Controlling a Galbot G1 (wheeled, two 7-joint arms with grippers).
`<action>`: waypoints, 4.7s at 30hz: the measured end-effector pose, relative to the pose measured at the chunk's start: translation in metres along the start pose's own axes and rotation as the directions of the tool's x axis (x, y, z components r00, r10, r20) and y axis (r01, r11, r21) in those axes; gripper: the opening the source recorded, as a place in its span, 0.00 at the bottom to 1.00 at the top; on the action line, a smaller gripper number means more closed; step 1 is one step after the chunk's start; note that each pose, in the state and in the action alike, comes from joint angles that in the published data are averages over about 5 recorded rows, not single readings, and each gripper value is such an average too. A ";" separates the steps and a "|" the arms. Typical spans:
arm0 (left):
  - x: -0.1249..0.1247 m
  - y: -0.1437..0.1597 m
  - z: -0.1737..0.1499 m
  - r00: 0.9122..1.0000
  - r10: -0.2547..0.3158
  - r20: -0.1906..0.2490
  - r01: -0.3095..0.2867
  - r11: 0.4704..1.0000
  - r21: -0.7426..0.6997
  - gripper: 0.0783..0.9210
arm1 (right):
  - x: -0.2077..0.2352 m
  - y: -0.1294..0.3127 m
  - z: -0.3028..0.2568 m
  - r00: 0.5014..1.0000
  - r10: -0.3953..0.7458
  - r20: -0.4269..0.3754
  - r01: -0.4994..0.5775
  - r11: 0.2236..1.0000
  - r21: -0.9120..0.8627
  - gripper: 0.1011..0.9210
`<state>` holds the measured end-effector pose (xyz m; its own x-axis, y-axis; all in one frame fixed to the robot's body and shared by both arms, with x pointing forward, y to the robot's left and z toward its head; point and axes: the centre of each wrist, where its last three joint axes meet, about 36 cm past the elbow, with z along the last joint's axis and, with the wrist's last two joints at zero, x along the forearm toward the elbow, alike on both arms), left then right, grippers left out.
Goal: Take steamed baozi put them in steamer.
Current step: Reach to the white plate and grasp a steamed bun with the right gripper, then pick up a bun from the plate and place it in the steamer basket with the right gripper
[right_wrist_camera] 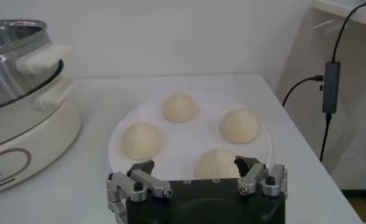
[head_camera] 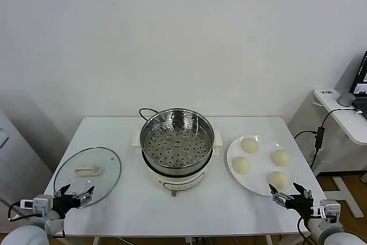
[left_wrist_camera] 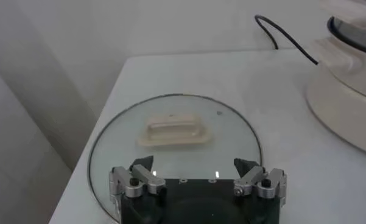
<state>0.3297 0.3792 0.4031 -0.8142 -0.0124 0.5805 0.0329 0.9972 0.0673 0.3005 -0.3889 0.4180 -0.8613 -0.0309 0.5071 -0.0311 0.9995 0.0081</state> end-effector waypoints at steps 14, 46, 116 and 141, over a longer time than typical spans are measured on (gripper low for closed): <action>0.002 -0.002 -0.002 1.000 0.005 0.004 -0.005 1.000 -0.003 0.88 | -0.013 -0.014 -0.009 0.999 -0.014 0.043 0.007 0.988 0.155 0.88; -0.005 -0.005 -0.010 1.000 0.004 -0.010 -0.005 0.999 -0.041 0.88 | -0.133 -0.100 -0.161 0.987 -0.156 -0.039 0.084 0.293 0.952 0.88; -0.006 -0.004 -0.002 1.000 0.008 -0.028 -0.009 0.999 -0.038 0.88 | -0.349 -0.018 -0.247 0.704 -0.173 -0.689 0.674 -0.146 0.724 0.53; 0.000 -0.006 -0.007 1.000 0.002 -0.016 -0.003 0.999 -0.042 0.88 | -0.288 0.028 -0.404 0.730 -0.274 -0.626 0.525 -0.362 0.771 0.49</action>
<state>0.3340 0.3723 0.4081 -0.8047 -0.0115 0.5936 0.0597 0.9932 0.1001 0.7525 -0.3486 0.6209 -0.3028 -0.2912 0.9075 -0.8316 -0.3844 -0.4008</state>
